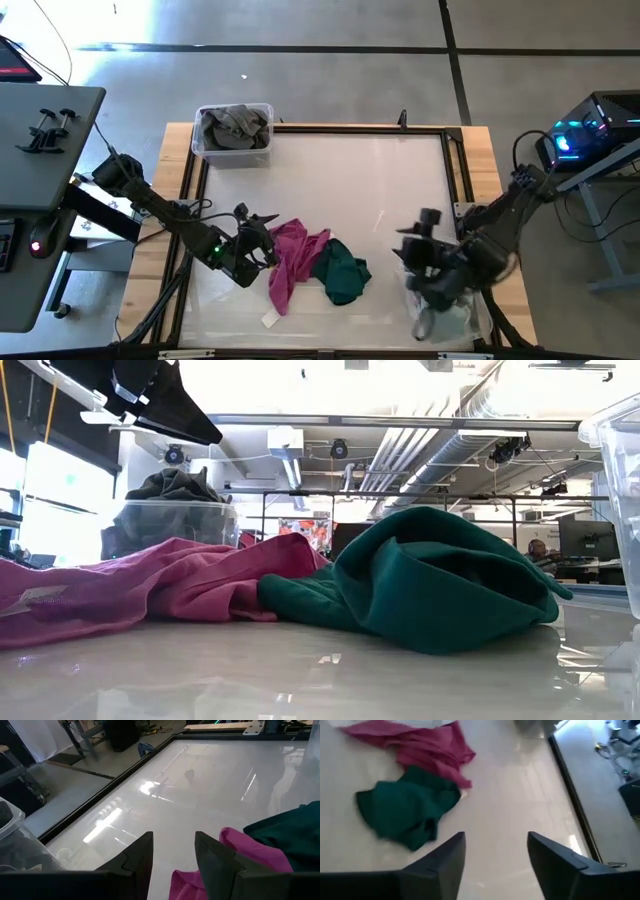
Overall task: Sort microfiber towel by color & place in baskets
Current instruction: Put the pink towel into the top transparent bin
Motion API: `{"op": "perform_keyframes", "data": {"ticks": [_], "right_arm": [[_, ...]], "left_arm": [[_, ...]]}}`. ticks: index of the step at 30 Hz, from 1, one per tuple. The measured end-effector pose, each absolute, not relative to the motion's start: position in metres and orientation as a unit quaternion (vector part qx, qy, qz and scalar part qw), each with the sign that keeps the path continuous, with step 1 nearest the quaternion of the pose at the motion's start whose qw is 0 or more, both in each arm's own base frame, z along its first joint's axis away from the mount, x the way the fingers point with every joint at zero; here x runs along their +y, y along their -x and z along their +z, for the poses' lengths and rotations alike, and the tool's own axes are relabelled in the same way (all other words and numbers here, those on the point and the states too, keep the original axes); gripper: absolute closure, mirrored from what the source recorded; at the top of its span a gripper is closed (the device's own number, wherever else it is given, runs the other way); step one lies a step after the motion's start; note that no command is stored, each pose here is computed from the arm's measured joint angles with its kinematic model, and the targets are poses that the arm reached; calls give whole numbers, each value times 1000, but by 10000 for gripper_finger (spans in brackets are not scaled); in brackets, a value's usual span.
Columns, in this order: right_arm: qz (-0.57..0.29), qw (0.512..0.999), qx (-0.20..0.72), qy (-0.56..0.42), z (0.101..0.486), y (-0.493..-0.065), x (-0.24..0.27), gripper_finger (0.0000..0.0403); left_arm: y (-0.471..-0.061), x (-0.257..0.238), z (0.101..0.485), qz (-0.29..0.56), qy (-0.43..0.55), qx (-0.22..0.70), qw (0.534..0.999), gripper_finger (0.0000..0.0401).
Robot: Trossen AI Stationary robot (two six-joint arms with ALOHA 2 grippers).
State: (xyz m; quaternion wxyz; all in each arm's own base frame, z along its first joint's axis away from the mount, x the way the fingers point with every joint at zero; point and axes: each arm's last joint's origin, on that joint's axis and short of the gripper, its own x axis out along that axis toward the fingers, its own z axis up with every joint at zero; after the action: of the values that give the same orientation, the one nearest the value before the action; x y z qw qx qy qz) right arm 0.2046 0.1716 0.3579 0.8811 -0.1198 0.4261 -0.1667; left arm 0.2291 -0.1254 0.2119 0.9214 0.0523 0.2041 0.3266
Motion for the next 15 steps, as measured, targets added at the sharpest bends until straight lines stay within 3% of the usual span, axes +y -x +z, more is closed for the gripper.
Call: {"op": "perform_keyframes", "data": {"ticks": [6,12,15], "right_arm": [[-126,883,428,146,306,-250,155,146],[22,914,388,119,244,-289,131,137],[52,929,346,121,226,-298,116,137]], "left_arm": [[-229,-125,212,326,-52,204,921,270],[-230,-126,212,314,-59,216,923,270],[-231,-127,212,301,-61,222,925,270]]}}
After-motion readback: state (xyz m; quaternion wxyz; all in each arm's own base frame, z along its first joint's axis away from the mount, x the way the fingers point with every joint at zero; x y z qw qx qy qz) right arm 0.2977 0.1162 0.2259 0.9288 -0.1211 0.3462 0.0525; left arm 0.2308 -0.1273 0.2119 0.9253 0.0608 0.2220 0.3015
